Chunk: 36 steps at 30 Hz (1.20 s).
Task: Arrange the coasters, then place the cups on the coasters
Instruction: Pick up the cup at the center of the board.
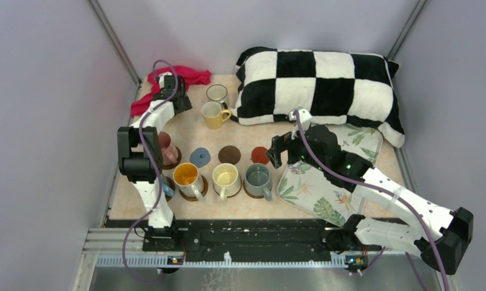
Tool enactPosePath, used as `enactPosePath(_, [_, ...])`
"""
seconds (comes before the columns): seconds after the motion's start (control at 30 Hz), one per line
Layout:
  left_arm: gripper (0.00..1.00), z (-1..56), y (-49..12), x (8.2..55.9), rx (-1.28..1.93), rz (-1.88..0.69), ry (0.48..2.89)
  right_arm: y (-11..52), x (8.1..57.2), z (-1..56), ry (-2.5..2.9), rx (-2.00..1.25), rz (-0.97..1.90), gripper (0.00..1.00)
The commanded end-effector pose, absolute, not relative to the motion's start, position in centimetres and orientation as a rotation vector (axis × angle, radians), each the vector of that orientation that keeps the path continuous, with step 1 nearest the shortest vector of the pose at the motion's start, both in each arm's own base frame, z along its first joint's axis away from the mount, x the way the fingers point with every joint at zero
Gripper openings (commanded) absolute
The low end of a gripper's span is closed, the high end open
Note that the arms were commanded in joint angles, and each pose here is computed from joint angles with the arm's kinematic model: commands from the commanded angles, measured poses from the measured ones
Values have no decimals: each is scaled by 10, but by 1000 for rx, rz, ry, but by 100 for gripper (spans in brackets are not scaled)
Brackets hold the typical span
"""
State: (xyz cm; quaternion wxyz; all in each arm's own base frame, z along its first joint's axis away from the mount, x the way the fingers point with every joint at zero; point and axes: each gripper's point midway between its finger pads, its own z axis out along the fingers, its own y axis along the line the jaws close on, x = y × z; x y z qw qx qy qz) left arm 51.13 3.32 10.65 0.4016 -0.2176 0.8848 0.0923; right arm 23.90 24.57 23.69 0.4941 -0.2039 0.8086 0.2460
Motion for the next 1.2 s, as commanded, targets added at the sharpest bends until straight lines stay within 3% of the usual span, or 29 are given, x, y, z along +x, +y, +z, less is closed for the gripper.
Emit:
enactPosePath(0.0, [83,116,32,520,-514,208,2216,245,243,253,1917,-458,617,99])
enactPosePath(0.43, [68,105,24,518,-471,171,2271,245,247,257,1912,-458,595,99])
enactPosePath(1.17, [50,98,34,516,-526,236,2273,244,248,255,1912,-456,592,99])
